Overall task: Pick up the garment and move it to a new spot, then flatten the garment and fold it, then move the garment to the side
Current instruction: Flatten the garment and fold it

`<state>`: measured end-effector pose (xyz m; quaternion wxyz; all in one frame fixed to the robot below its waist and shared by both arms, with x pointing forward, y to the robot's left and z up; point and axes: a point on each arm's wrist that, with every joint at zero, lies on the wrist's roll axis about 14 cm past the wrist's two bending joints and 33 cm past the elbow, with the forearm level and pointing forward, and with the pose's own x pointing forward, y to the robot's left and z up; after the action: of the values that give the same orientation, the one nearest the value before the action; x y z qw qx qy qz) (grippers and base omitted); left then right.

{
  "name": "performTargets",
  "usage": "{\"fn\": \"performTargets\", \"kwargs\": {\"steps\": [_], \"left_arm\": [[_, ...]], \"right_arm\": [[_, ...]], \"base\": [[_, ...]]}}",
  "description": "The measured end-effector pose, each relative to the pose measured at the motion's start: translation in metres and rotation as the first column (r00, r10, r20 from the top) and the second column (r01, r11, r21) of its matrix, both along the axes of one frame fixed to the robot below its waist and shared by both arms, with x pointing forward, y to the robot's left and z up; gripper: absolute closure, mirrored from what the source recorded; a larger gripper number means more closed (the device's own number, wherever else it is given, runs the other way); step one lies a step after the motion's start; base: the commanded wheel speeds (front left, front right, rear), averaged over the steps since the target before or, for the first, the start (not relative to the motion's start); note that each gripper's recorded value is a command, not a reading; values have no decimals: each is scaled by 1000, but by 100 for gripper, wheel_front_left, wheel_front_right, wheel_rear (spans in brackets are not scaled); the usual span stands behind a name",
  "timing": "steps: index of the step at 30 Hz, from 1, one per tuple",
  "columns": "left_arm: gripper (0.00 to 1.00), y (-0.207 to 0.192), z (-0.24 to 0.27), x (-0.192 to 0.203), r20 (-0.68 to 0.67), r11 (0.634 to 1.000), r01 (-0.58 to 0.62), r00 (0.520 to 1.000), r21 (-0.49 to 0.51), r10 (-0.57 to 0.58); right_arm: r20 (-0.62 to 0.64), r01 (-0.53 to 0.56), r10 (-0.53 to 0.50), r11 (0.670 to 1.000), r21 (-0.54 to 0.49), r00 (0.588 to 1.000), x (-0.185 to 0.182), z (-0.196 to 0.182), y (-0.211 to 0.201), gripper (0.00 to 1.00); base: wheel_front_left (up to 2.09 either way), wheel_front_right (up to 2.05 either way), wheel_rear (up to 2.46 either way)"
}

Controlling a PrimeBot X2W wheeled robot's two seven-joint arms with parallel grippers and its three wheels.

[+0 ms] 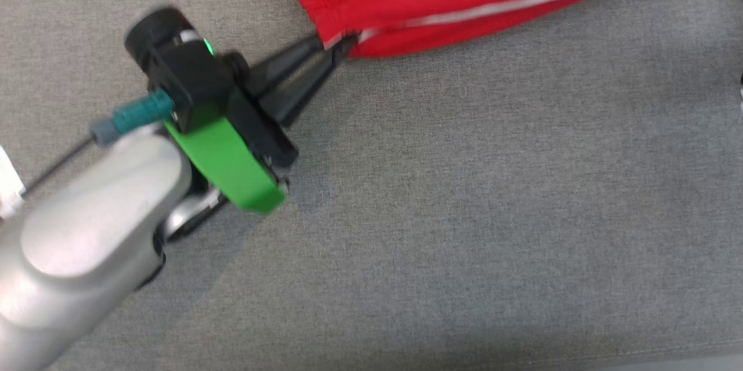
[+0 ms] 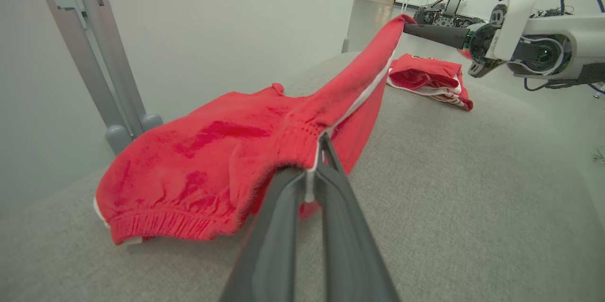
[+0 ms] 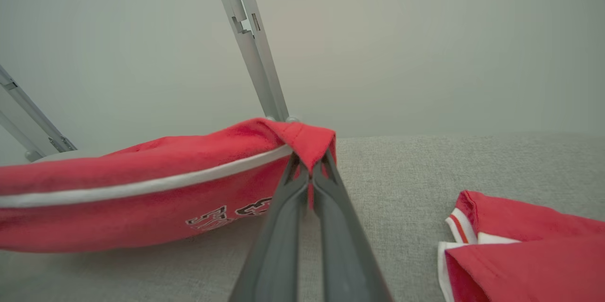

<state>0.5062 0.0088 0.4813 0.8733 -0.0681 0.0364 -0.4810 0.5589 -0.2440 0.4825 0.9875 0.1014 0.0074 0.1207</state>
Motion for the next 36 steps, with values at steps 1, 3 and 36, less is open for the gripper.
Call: {"fn": "performTargets", "kwargs": {"steps": [1, 3, 36], "left_arm": [[100, 0, -9, -14, -34, 1000, 9, 999, 5, -8], [100, 0, -19, -38, -71, 1000, 21, 997, 15, -20], [100, 29, 27, -150, -268, 971, -172, 955, -165, 124]], "right_arm": [[-16, 4, -4, 1000, 10, 1000, -10, -3, -1, 100], [-38, 14, -13, 1000, 21, 999, -29, -6, -5, 100], [-227, -193, 176, 980, -55, 958, -118, 39, 30, 100]], "base": [[0, 0, 0], [0, 0, 0], [0, 0, 0]]}}
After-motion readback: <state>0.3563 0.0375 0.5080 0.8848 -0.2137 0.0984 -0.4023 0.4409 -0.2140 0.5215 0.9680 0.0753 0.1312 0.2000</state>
